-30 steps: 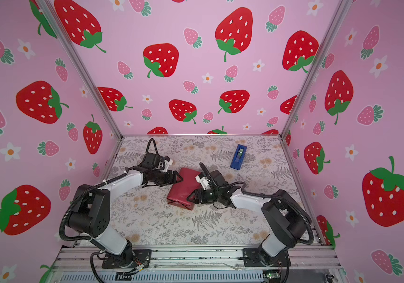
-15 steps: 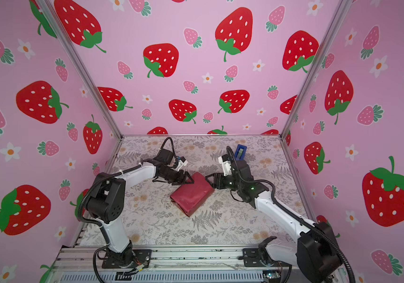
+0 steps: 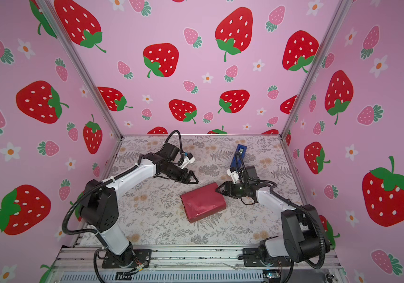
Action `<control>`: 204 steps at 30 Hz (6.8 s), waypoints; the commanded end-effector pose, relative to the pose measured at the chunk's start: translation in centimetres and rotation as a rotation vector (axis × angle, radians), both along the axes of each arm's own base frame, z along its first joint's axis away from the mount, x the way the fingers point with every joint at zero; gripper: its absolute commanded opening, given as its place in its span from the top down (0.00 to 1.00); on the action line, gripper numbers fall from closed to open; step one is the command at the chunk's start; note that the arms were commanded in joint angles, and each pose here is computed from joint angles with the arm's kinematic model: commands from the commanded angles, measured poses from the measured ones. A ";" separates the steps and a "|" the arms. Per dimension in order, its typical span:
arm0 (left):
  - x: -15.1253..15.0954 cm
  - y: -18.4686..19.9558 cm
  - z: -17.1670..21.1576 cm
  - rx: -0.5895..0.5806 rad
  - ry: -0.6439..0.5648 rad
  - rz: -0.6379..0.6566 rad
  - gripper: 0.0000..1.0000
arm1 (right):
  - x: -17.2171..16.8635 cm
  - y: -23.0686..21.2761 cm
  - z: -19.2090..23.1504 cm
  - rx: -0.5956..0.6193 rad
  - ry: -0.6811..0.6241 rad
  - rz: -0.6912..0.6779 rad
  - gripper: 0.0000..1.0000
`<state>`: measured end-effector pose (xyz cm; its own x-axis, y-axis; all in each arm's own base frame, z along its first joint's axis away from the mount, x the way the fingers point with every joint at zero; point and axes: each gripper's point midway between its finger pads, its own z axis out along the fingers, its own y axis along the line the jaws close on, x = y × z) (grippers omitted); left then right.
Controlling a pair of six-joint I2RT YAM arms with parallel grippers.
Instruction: Wrap the gift box in paper
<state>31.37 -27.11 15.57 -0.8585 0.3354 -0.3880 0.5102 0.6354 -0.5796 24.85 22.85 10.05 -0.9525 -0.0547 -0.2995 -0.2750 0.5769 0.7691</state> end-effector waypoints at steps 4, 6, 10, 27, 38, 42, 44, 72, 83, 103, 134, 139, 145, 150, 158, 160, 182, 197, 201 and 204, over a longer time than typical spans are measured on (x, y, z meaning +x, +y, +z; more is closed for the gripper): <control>-1.1 2.9 1.1 0.048 -0.079 0.087 0.28 | -1.9 1.4 -0.5 0.129 0.069 0.093 0.48; -1.5 3.2 1.3 0.041 -0.088 0.097 0.28 | -2.2 1.8 -0.1 0.179 0.084 0.113 0.54; -1.9 3.8 1.3 0.038 -0.101 0.124 0.28 | -2.3 2.0 0.4 0.201 0.086 0.122 0.69; -1.7 5.2 4.6 -0.025 -0.155 0.200 0.28 | -1.4 1.7 7.7 0.160 -0.026 0.092 1.00; -2.9 6.1 3.6 -0.024 -0.143 0.233 0.28 | -1.2 2.4 8.7 -0.111 -0.092 0.132 1.00; -3.2 6.3 2.7 -0.011 -0.124 0.243 0.28 | -2.3 4.3 8.3 -0.158 -0.092 0.172 1.00; -3.3 6.4 2.4 -0.010 -0.118 0.248 0.28 | -2.9 5.4 8.2 -0.164 -0.091 0.193 0.96; -2.8 6.9 0.8 0.016 -0.099 0.299 0.31 | -0.1 2.7 7.3 -0.706 -0.205 0.093 0.95; -2.7 7.0 1.2 0.030 -0.124 0.286 0.31 | -0.7 0.4 -1.7 -0.933 -0.107 0.146 1.00; 3.9 2.1 0.7 -0.062 -0.054 0.234 0.38 | 0.2 -1.2 14.7 -0.710 -0.338 -0.142 0.95; 4.4 -7.9 -7.8 -0.193 0.313 -0.060 0.72 | -8.6 -0.3 -0.9 0.061 0.053 -0.299 1.00; 4.1 -8.0 -7.9 -0.207 0.328 -0.071 0.73 | -8.2 -0.2 -1.7 0.041 0.060 -0.301 1.00; 3.4 -8.0 -7.8 -0.233 0.352 -0.096 0.75 | -7.0 -1.4 -2.6 0.001 0.052 -0.358 1.00; 2.3 -7.6 -7.9 -0.229 0.361 -0.105 0.76 | -5.4 -2.2 -2.6 -0.007 0.019 -0.360 1.00; -0.1 -5.1 -8.2 -0.173 0.353 -0.056 0.78 | -3.9 -0.2 -1.6 -0.021 -0.031 -0.214 1.00; -0.7 -3.7 -8.7 -0.128 0.346 -0.017 0.79 | -3.4 0.5 -1.7 -0.025 -0.030 -0.181 1.00; -6.6 7.6 -9.2 0.061 0.245 0.340 0.78 | -0.6 1.2 1.5 -0.344 -0.126 -0.109 1.00; -5.6 11.7 -3.9 0.060 -0.027 0.493 0.74 | -1.7 9.4 11.9 -0.497 -0.365 0.075 1.00; -6.1 12.0 -3.4 0.032 -0.065 0.509 0.70 | -2.3 11.9 10.1 -0.564 -0.393 0.118 1.00; -6.6 12.8 -3.3 0.048 -0.091 0.529 0.69 | -2.3 13.1 8.9 -0.594 -0.403 0.130 1.00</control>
